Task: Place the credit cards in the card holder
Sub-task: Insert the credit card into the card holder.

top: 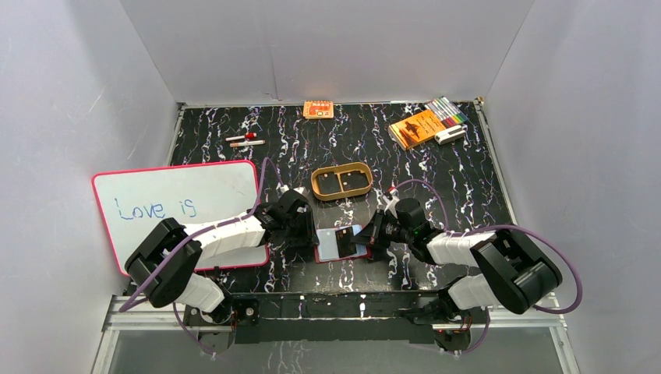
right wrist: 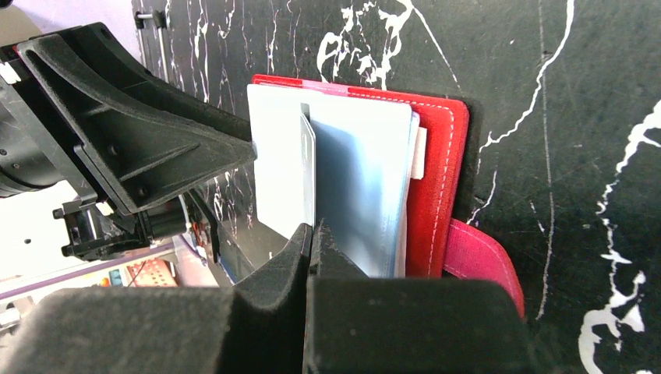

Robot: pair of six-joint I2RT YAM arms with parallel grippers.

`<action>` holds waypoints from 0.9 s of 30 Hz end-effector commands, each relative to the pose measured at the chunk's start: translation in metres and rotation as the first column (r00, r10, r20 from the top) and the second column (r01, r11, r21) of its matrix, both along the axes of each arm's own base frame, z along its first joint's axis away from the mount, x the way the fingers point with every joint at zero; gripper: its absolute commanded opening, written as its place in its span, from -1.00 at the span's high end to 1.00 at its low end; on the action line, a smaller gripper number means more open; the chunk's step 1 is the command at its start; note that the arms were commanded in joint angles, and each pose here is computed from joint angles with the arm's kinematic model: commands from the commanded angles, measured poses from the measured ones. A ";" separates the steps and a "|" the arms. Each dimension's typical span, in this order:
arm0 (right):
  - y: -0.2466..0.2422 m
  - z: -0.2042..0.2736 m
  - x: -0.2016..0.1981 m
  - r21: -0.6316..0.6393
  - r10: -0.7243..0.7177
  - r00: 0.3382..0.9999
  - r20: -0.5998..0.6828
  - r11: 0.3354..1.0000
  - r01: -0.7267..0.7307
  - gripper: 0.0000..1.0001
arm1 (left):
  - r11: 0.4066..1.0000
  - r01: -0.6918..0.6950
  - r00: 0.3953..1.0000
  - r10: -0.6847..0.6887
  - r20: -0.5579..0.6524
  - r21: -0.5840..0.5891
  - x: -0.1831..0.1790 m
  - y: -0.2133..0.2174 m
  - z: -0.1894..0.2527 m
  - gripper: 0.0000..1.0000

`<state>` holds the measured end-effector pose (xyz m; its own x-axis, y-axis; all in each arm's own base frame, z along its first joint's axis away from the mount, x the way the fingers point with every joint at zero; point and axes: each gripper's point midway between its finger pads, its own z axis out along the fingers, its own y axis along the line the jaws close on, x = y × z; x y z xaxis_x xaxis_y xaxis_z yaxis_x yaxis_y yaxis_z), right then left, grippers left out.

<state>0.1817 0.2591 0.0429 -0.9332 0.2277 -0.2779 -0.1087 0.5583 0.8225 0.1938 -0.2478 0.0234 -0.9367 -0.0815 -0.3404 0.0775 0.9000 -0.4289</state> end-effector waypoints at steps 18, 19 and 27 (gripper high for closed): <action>-0.002 -0.011 0.004 -0.038 -0.007 0.999 0.047 0.999 0.009 1.00 | 1.000 -0.003 1.000 0.003 -0.013 0.020 0.001 0.000 -0.001 0.38; -0.001 -0.012 0.003 -0.036 -0.006 0.999 0.043 0.999 0.007 1.00 | 1.000 -0.003 1.000 0.003 -0.013 0.021 0.001 0.000 -0.001 0.38; 0.007 -0.014 -0.003 -0.022 0.015 0.999 0.033 1.000 -0.015 1.00 | 1.000 -0.003 1.000 0.003 -0.017 0.022 0.001 -0.001 -0.002 0.39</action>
